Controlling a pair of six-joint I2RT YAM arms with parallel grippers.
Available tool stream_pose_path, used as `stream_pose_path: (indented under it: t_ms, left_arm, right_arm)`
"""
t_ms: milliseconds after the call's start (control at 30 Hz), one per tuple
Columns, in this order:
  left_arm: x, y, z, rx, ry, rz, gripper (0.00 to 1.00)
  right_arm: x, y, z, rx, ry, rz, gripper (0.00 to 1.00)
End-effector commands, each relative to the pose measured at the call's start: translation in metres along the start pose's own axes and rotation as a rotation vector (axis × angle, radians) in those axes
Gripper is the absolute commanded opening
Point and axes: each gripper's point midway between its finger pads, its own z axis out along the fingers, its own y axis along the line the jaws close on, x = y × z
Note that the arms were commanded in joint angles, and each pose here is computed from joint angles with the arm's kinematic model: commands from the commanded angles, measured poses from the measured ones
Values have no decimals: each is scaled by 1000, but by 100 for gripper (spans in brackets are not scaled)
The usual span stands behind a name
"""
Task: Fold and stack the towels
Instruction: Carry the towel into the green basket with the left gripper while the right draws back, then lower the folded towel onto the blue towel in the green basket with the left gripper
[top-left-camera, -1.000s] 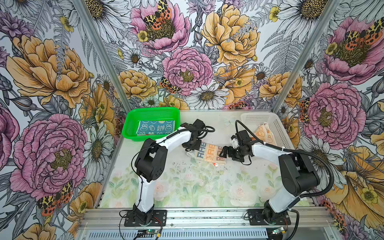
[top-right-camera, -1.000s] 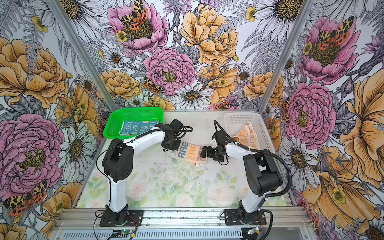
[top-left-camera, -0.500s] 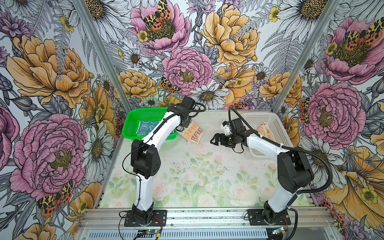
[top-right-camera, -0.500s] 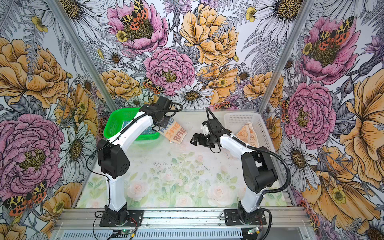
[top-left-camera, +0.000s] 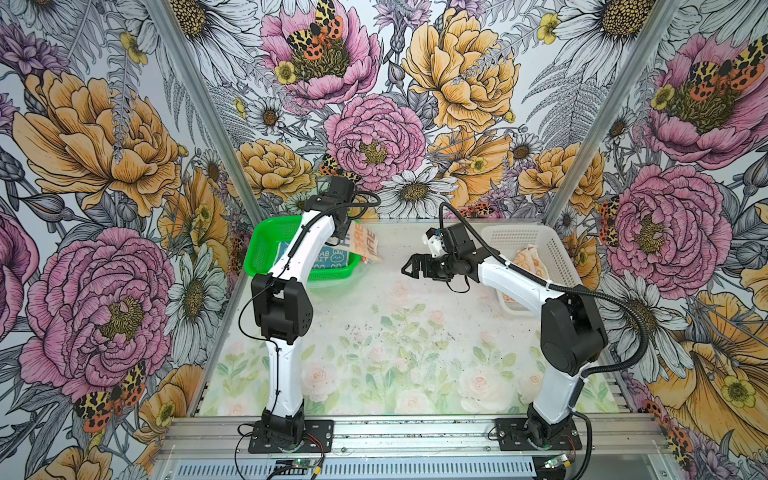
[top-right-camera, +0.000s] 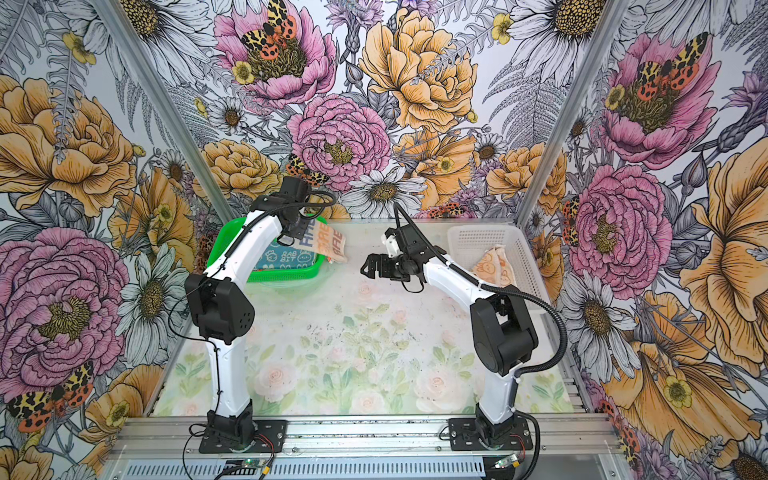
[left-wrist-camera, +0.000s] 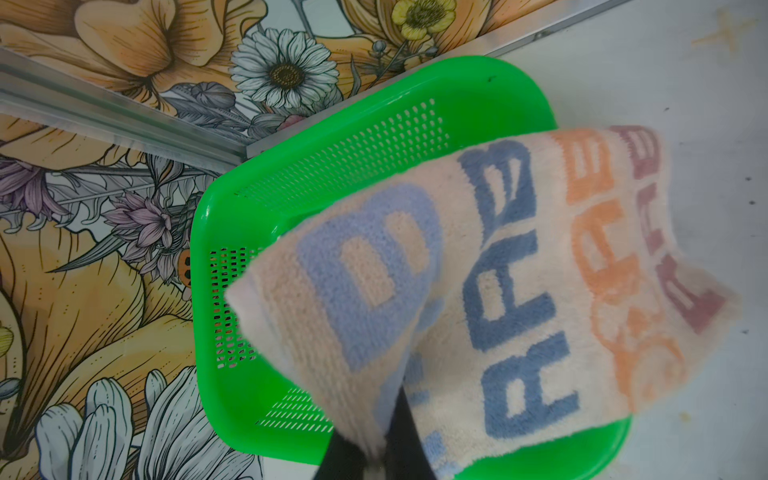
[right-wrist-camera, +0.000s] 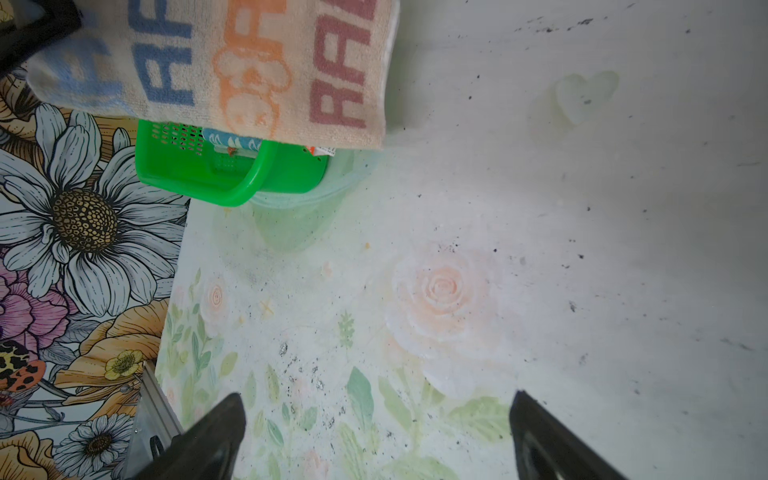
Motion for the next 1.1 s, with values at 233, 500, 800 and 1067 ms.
stream_pose_path:
  t_ms: [233, 500, 800, 1067]
  left_arm:
    - [42, 17, 65, 16, 147, 83, 0]
    - [52, 29, 83, -28, 194, 125, 0]
    - [57, 49, 90, -58, 211, 90, 0]
    - [65, 61, 106, -53, 233, 70, 0]
  right_arm:
    - [-10, 18, 14, -32, 20, -8, 99]
    - [-5, 13, 21, -18, 43, 1, 99]
    - [-1, 9, 24, -9, 56, 13, 99]
    - [3, 5, 29, -3, 69, 22, 99]
